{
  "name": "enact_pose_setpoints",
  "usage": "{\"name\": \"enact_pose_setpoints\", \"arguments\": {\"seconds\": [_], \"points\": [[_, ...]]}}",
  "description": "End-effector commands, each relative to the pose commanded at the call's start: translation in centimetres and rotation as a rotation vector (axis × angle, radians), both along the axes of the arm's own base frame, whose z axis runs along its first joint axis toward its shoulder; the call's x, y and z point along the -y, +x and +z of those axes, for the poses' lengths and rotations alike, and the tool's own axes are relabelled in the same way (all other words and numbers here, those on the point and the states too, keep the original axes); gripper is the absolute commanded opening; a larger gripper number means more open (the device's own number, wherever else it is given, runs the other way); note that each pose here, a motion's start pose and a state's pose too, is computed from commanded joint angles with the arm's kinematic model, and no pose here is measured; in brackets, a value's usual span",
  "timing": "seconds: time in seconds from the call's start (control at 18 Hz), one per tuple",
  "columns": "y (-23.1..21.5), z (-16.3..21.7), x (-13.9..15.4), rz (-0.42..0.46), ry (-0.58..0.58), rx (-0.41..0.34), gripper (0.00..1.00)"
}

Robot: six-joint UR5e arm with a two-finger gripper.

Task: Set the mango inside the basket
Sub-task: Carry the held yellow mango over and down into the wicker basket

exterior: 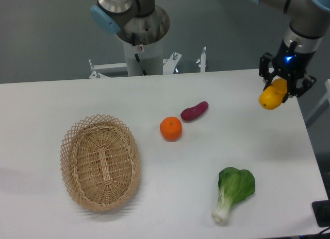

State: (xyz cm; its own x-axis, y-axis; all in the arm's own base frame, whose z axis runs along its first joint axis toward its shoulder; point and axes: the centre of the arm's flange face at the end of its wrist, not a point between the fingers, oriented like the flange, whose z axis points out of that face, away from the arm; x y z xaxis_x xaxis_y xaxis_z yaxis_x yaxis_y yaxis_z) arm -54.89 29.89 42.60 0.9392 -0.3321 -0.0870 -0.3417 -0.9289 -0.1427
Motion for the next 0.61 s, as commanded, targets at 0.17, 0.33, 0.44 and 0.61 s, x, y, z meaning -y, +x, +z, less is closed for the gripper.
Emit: {"name": "enact_pose_setpoints", "arguments": {"seconds": [0.17, 0.33, 0.44, 0.61], "points": [[0.8, 0.5, -0.3, -0.001, 0.014, -0.002, 0.53], [2.2, 0.1, -1.0, 0.036, 0.015, 0.016, 0.53], [3.6, 0.2, -2.2, 0.06, 0.017, 0.016, 0.53], [6.2, 0.0, -5.3, 0.101, 0.025, 0.019, 0.53]]}}
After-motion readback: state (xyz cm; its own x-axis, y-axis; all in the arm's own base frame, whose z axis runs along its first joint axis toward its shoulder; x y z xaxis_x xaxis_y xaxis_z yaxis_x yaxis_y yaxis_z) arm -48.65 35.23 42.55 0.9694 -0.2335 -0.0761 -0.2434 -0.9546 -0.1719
